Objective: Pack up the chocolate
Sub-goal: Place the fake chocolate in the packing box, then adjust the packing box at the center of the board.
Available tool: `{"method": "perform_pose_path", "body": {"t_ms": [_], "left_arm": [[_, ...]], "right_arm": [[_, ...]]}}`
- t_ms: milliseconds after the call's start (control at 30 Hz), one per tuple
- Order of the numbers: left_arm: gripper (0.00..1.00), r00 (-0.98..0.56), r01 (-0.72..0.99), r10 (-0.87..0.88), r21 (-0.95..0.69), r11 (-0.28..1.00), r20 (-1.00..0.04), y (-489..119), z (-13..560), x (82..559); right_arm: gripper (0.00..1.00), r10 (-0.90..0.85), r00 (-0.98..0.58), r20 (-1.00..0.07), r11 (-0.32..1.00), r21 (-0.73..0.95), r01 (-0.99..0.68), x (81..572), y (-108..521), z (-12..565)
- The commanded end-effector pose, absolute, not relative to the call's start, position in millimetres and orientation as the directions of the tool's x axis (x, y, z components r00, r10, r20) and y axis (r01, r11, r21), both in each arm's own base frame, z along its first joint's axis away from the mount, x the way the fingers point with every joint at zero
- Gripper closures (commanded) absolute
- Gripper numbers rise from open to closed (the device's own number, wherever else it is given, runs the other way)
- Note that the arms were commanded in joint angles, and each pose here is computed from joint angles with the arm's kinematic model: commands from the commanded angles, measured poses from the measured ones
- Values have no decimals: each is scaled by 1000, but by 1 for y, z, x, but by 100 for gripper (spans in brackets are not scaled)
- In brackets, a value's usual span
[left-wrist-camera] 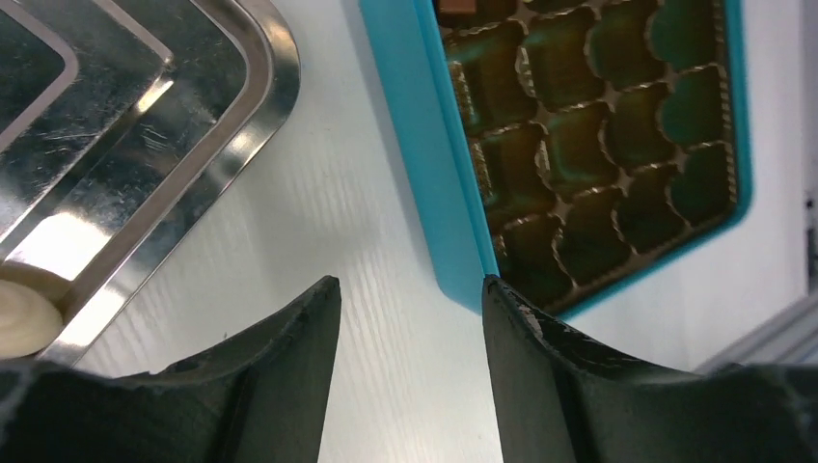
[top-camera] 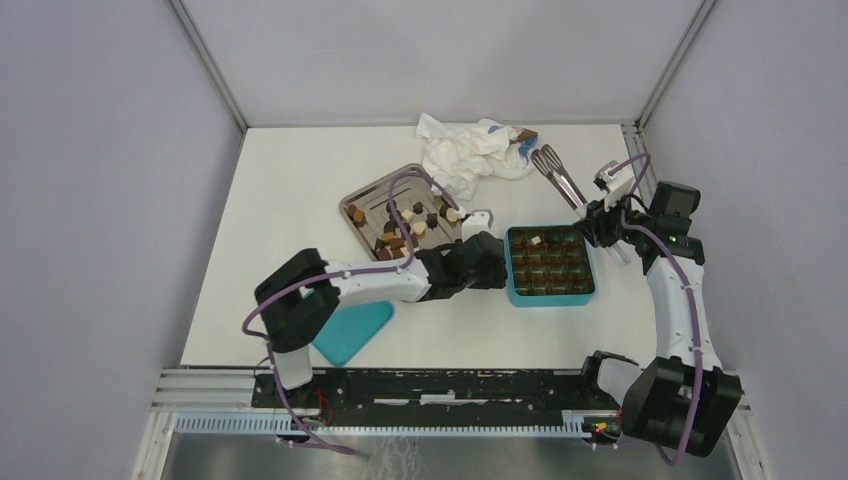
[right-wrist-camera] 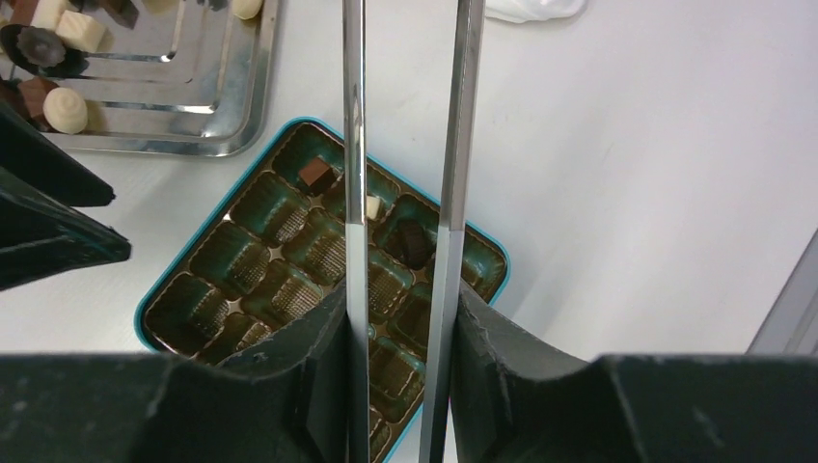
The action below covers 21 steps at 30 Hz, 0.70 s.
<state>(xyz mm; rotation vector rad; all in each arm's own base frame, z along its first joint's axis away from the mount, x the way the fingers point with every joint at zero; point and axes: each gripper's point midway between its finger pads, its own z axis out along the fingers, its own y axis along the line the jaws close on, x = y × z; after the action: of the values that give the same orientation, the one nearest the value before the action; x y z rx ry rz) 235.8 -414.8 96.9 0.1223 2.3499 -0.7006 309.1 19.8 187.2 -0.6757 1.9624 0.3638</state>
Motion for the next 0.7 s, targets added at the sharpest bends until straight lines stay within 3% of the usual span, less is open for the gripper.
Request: {"method": "perform_pose_path", "body": {"t_ms": [0, 333, 667], "left_arm": [[38, -725, 184, -158, -410, 893, -671, -430, 97, 257], [38, -710, 158, -129, -335, 929, -692, -442, 84, 273], [45, -692, 125, -116, -276, 953, -713, -451, 86, 279]], "right_arm": [[60, -309, -298, -903, 813, -88, -576, 321, 16, 203], [60, -317, -314, -895, 810, -83, -580, 320, 15, 195], [60, -319, -324, -891, 812, -80, -578, 320, 14, 191]]}}
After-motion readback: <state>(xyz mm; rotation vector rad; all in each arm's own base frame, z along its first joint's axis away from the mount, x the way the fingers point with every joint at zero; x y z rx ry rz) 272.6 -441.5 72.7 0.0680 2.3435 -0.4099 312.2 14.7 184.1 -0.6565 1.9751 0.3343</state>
